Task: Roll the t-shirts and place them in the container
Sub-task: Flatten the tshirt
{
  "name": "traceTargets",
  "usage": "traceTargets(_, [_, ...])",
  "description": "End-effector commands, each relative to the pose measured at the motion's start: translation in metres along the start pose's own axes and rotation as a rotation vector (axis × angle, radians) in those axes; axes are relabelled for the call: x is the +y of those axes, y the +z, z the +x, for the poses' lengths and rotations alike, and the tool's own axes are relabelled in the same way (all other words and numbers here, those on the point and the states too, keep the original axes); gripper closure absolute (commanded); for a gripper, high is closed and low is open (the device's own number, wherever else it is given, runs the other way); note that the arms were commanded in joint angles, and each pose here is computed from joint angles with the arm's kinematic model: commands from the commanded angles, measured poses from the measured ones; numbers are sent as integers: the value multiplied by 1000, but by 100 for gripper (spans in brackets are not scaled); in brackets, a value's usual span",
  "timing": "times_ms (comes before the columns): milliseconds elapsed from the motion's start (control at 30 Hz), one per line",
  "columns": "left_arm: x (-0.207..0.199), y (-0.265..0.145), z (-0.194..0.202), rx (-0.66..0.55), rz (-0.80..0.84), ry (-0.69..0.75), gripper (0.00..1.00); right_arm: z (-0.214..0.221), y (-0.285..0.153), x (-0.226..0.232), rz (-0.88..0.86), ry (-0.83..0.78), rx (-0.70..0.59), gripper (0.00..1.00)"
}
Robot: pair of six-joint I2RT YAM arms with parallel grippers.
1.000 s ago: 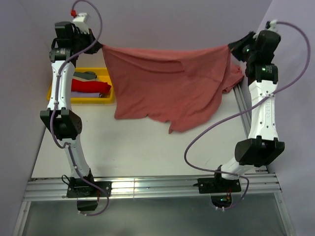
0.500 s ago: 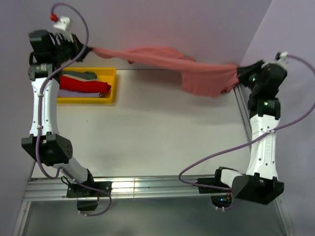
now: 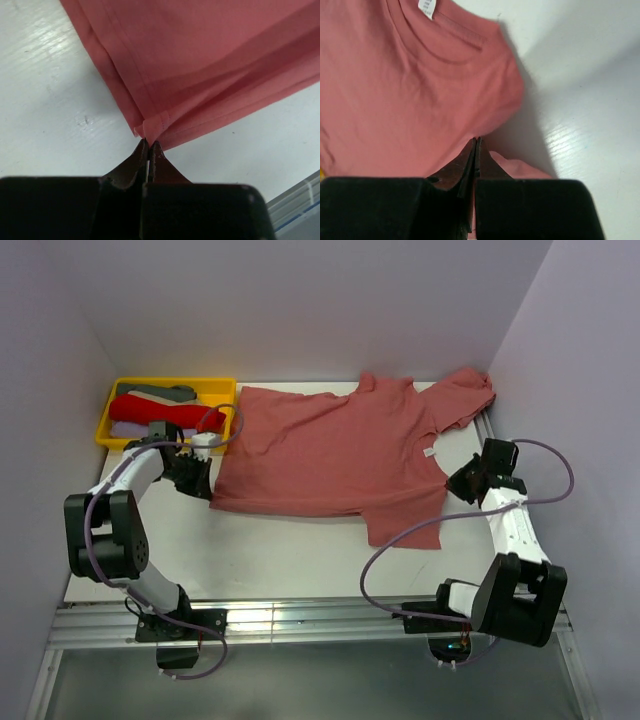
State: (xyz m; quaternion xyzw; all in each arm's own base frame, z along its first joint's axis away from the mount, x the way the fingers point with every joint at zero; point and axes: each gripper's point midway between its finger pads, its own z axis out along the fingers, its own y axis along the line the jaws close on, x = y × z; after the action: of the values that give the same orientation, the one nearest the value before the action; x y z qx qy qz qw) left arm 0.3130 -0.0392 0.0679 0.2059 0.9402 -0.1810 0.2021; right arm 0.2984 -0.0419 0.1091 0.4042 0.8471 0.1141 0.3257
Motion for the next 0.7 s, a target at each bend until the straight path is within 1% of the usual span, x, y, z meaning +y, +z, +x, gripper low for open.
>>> traceTargets(0, [10, 7, 4, 47, -56, 103, 100, -20, 12, -3, 20, -25, -66, 100])
traceTargets(133, [11, 16, 11, 80, -56, 97, 100, -15, 30, -13, 67, -24, -29, 100])
traceTargets(300, [14, 19, 15, 108, -59, 103, 100, -7, 38, -27, 117, -19, -9, 100])
traceTargets(400, [11, 17, 18, 114, -51, 115, 100, 0, 30, -42, 178, -28, -9, 100])
traceTargets(433, [8, 14, 21, 118, -40, 120, 100, -5, 21, -43, 182, -31, -46, 100])
traceTargets(500, [6, 12, 23, 121, -40, 127, 100, 0, 10, -52, 207, -32, -53, 100])
traceTargets(633, [3, -1, 32, 119, -63, 176, 100, -2, -19, -54, 206, -37, -109, 100])
traceTargets(667, [2, -1, 39, 135, -70, 177, 100, 0, -22, -56, 208, -40, -110, 100])
